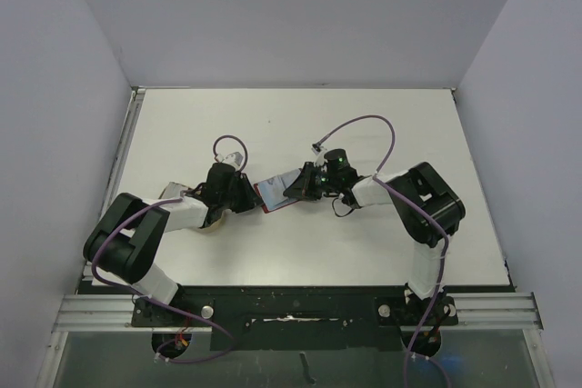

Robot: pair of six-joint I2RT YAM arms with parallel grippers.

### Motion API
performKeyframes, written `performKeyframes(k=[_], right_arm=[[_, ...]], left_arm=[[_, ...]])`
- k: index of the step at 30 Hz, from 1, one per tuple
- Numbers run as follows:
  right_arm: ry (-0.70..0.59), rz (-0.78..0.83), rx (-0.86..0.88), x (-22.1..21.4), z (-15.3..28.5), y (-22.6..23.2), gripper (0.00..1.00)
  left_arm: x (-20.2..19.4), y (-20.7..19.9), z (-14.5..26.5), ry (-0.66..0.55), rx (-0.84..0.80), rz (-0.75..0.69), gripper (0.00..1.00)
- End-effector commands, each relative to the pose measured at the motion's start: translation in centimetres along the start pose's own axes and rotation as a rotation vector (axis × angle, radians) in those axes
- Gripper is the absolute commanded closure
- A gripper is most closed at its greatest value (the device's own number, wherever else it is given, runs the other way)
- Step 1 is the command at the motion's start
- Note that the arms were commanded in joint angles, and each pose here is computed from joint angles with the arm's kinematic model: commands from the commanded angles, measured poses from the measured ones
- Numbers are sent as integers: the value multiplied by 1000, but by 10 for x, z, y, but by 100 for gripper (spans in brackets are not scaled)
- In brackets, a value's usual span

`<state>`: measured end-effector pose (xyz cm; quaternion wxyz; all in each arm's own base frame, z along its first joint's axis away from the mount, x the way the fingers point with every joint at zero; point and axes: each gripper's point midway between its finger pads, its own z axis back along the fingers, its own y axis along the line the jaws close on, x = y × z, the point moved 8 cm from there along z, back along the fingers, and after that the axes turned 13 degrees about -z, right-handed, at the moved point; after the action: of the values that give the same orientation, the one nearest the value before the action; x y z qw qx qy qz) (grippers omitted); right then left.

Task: Put the credit cards into the card holder
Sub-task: Adjust the card slot at the card holder.

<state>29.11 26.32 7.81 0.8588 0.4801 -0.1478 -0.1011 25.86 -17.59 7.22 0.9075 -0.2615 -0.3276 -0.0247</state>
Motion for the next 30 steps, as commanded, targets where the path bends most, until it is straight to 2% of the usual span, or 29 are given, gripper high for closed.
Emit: performKeyframes(k=[1,22,26,30], right_arm=[[-2,20,53,5,-7,13,100],[56,28,-11,-2,-17,9,100],[31,58,-43,3,-14,12,93],[-13,111,-73,10,-4,24,75]], left_arm=[[19,-9,-3,-69,-47,-34,93],[20,-9,-3,-72,-47,-37,93],[20,-10,-2,-72,-49,-37,93],[23,-11,2,-80,-44,-38,92]])
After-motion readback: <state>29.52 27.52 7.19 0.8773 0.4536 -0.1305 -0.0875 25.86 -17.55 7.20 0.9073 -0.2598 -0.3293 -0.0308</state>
